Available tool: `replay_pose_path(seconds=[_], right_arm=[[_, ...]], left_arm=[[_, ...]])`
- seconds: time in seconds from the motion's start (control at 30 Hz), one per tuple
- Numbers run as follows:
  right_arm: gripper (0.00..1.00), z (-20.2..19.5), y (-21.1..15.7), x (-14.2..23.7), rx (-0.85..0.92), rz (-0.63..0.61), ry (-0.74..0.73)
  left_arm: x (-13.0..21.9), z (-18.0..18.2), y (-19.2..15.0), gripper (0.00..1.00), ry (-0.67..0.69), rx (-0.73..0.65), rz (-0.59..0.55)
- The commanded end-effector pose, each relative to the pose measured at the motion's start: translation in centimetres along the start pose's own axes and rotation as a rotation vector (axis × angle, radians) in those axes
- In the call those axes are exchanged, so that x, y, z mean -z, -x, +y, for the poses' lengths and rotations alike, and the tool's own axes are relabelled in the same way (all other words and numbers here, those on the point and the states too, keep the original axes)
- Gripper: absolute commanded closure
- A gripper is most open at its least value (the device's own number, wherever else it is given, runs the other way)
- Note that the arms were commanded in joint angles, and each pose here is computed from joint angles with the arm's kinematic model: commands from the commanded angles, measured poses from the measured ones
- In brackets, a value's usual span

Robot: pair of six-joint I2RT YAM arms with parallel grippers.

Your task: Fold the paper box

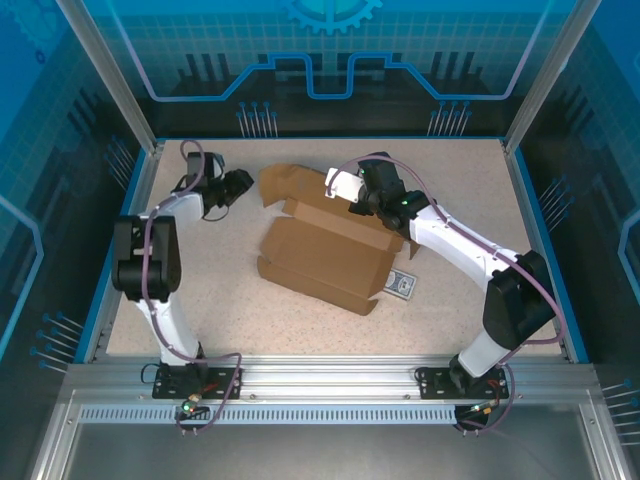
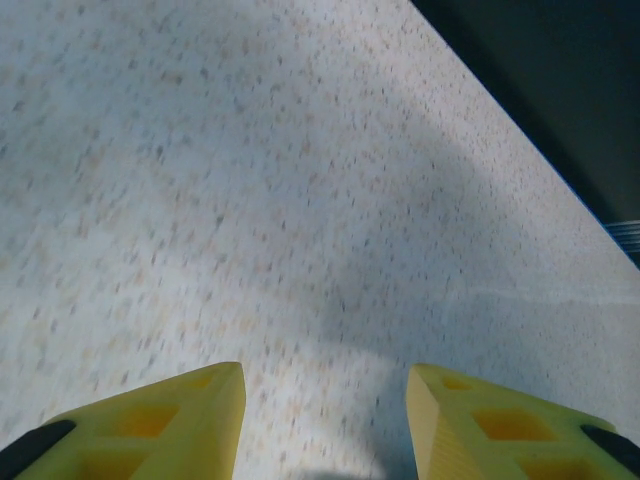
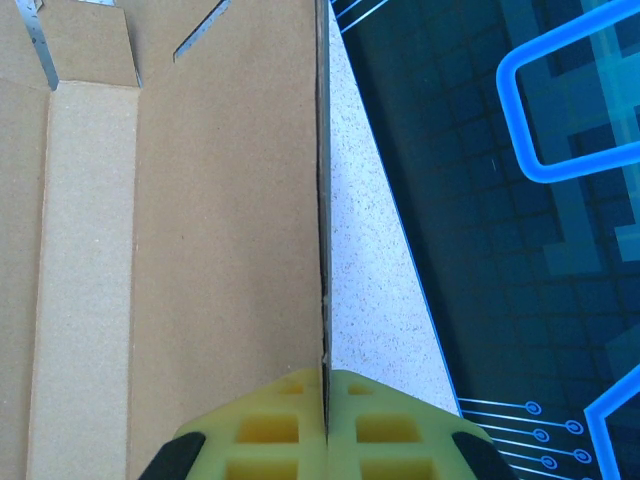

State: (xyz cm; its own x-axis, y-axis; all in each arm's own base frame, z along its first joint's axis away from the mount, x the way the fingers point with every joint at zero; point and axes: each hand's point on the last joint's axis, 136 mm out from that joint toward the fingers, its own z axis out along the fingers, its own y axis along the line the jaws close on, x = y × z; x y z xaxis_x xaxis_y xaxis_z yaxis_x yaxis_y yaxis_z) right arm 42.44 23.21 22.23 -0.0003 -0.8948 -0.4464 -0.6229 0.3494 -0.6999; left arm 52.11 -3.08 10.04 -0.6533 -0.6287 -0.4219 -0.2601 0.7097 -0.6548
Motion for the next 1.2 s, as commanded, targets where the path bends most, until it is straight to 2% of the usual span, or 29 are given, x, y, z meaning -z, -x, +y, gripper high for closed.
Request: replay_pose_path(seconds=[0.0,0.17,0.4,0.87,1.17], right_arm=[[1.00,-1.3,0.3,0.1,-0.033,-0.005,-0.021],[1.00,-1.5,0.7,-0.2,-0.039,-0.009,-0.030],[1.00,-1.9,1.0,-1.2,-0.043,0.010,-0.062],[1.00,-1.3,1.3,-2.1,-0.025,0.021,-0.060],[1.00,0.2,0.8,-3.9,0.086,0.069,-0.074]], left_arm=[[-1.7,-0.5,-1.0,0.52,-0.008,-0.033,0.109],[-2.3,-4.5,-1.6,0.51,-0.094,-0.150,0.172],[-1.5,-7.2,-3.9,0.52,-0.202,-0.213,0.241],[-1.6,-8.0,-7.7,0.51,-0.257,-0.278,0.290],[-1.7,-7.5,-8.9,0.51,-0.268,-0.311,0.276]])
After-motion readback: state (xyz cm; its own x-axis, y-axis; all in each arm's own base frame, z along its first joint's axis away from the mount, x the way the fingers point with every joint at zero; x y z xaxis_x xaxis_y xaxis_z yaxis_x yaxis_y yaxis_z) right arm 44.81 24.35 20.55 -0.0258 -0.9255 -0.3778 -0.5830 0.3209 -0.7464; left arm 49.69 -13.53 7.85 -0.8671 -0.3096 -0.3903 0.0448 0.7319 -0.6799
